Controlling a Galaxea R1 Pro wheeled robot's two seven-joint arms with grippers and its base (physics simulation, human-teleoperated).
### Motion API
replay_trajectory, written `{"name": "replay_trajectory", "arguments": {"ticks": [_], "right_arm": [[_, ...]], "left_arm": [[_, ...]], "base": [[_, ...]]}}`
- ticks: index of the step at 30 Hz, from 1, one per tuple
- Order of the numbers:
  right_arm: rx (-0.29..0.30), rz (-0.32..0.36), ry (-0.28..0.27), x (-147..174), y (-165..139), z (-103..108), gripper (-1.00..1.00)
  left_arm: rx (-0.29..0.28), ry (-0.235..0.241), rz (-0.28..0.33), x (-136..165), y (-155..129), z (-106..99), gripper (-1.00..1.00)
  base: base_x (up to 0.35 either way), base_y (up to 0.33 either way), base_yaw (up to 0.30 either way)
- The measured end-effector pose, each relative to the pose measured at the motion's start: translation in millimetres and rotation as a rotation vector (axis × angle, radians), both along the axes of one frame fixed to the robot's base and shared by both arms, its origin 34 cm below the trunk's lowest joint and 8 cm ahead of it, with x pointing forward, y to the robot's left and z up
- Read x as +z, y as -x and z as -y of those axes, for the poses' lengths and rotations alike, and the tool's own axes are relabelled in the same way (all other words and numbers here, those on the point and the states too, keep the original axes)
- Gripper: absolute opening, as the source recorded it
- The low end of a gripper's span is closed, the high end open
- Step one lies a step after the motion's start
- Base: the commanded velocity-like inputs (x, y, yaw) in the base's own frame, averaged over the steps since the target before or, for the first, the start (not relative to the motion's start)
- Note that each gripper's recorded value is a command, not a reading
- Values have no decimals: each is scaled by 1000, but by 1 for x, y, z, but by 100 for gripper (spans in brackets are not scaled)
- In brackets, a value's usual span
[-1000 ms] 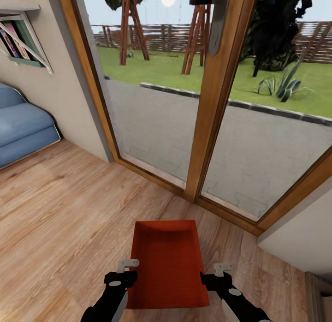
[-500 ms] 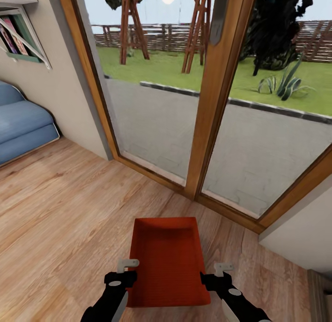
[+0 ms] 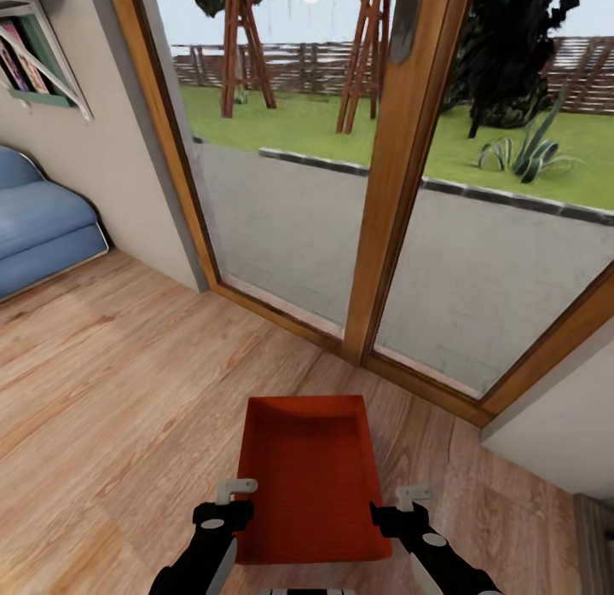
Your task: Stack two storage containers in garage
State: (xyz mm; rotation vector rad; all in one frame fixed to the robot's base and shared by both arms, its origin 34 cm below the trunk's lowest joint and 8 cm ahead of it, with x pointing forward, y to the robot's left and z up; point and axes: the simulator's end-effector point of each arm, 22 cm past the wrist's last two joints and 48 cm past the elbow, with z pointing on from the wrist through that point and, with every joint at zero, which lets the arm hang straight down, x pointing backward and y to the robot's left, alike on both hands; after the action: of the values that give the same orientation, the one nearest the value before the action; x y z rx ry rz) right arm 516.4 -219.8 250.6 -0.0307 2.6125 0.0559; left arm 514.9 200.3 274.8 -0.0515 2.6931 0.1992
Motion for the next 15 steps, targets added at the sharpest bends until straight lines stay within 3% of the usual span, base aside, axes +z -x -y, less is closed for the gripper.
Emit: {"name": "replay_trajectory", "arguments": {"ticks": [15], "right_arm": [[10,3,4,-24,5,0,100]], "left_arm": [[3,0,14,-23,3,0,100]], "base": [[0,0,0]]}}
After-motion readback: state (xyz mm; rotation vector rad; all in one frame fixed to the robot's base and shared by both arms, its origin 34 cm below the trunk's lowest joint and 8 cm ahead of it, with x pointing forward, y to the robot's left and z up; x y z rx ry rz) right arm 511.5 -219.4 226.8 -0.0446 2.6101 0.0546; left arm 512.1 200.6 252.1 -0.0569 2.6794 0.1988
